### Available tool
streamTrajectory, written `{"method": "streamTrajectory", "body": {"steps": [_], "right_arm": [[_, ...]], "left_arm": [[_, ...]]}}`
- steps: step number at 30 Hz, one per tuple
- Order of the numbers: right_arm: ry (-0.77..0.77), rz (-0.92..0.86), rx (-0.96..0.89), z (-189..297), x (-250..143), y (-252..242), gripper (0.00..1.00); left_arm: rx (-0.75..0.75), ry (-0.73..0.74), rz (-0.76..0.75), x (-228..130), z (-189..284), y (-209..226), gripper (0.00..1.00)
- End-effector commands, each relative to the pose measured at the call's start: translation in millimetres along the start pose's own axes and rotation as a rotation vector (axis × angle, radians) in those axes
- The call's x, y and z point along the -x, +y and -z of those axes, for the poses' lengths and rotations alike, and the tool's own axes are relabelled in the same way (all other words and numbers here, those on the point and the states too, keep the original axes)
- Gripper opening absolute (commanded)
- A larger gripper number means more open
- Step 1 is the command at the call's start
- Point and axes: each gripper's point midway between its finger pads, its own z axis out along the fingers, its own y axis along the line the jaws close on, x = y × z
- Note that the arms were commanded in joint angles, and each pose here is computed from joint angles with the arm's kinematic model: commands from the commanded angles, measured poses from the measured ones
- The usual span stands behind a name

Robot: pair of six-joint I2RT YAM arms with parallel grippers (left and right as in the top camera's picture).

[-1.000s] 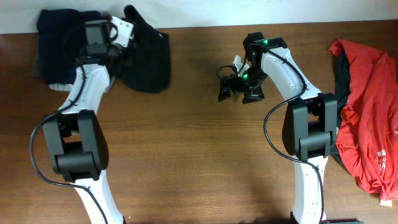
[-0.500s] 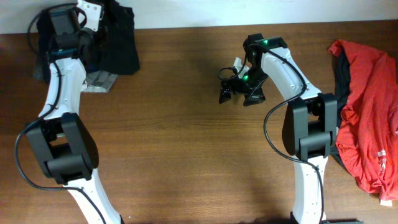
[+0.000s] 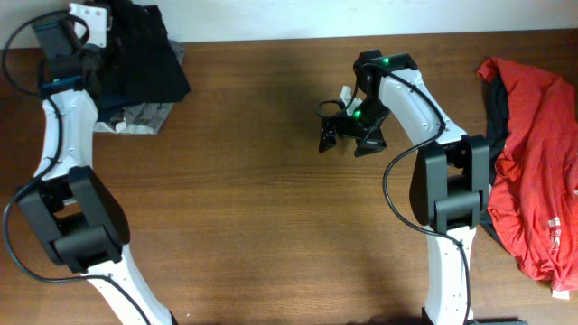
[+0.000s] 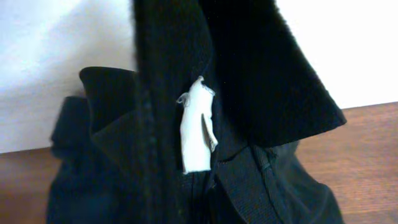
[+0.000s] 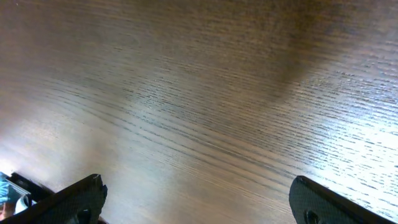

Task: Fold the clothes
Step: 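Place the black bundle onto the back-left clothes stack with the left gripper, then release the bundle and hold the left gripper over the stack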

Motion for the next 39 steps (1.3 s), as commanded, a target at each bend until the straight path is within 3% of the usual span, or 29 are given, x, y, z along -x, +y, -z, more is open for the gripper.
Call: {"method": "streamTrajectory", "body": {"steps": [1,17,21,22,24,26,27,34,39], "right_arm": [[0.009,-0.011,-0.009,-0.2,-2.6,-2.5,0.99],[0.031,-0.065,-0.011,-0.5,-8.2,-2.0,0.99],[0.031,-0.071,-0.009,-0.6,-8.2,-1.4,0.99],[0.031,-0.071,-0.009,-0.6,-8.1,-1.4,0.99],[0.031,-0.071,-0.009,-0.6,-8.3,-1.4,0.99],[0.032,-0.072,-0.009,-0.6,-8.5,-1.4,0.99],[0.032,-0.072,-0.009,-0.6,-8.5,-1.4,0.99],[0.032,-0.071,-0.009,-0.6,-8.5,-1.4,0.99],[0.031,-0.071,-0.009,-0.6,-8.2,-1.4,0.99]], "left_arm": [[0.047,-0.065,0.01,21.6,10.5,25.9,0.02],[0.123,-0.042,0.052,-9.7,8.4,80.0,0.03],[0.139,-0.038,0.061,-13.6,11.8,90.6,0.15],[0.14,-0.036,0.062,-14.3,12.2,91.6,0.25],[0.143,-0.036,0.064,-15.0,12.8,93.6,0.62],[0.143,-0.036,0.064,-15.0,12.8,93.6,0.78],[0.143,-0.036,0.064,-14.9,12.8,93.6,0.98],[0.137,-0.045,0.149,-13.6,13.5,92.7,0.99],[0.0,-0.086,0.19,-3.9,12.1,69.4,0.98]]}}
